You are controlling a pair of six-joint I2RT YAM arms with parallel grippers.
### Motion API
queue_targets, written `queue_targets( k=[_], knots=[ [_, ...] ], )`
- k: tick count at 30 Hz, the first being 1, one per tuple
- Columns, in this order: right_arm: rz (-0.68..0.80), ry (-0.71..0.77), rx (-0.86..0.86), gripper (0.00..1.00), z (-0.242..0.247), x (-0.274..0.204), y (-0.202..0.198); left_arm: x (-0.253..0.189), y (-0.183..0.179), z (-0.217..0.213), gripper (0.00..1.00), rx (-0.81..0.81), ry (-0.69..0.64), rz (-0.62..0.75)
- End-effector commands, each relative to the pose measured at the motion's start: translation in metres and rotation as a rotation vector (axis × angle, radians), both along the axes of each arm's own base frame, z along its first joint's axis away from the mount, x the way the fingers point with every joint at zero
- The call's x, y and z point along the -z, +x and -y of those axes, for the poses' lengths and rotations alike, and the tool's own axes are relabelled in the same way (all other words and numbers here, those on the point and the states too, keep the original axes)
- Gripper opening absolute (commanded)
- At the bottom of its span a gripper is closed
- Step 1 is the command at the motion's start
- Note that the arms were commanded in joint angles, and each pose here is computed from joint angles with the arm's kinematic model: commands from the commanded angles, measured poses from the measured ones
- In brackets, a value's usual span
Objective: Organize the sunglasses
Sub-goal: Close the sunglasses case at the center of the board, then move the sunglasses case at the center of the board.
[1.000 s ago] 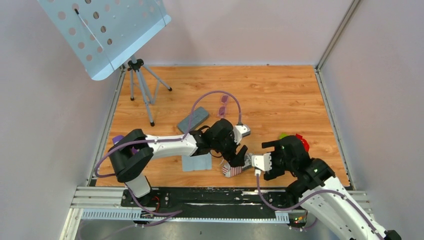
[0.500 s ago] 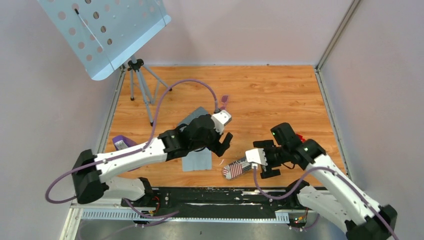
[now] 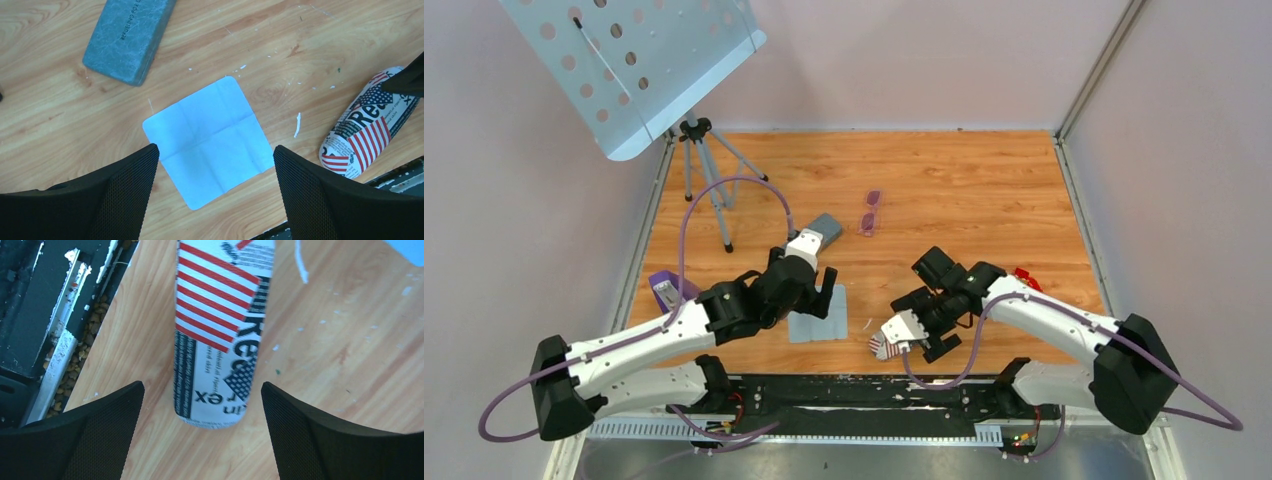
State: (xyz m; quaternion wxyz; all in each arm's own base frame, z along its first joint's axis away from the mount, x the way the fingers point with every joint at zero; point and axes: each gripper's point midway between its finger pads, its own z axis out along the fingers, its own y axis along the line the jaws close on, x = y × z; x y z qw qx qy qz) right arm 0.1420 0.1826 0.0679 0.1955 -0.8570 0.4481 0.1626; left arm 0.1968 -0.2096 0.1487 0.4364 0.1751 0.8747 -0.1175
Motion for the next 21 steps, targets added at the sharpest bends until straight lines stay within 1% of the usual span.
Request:
queue_targets(
  k=[1, 5, 11, 15, 18, 21],
  knots=[
    [0.028, -0.037, -0.007, 0.93, -0.003, 0.026, 0.001, -0.007, 0.0, -0.01, 0.88, -0.08, -0.064, 0.009],
    [0.049, -0.029, 0.103, 0.93, -0.01, 0.038, 0.015, -0.008, -0.003, -0.015, 0.88, -0.085, -0.071, 0.006],
    [0.032, -0.042, 0.147, 0.78, -0.007, 0.046, 0.012, -0.009, -0.004, -0.023, 0.88, -0.079, -0.043, 0.021],
    [0.009, -0.043, 0.193, 0.67, 0.0, 0.041, 0.016, -0.007, -0.005, -0.023, 0.88, -0.064, -0.031, 0.024],
    [0.019, -0.033, 0.235, 0.64, 0.007, 0.031, 0.029, -0.006, -0.005, -0.022, 0.88, -0.046, -0.014, 0.025],
    [0.02, -0.03, 0.294, 0.6, 0.021, 0.023, 0.052, -0.006, -0.003, -0.021, 0.88, -0.028, 0.008, 0.036]
  ],
)
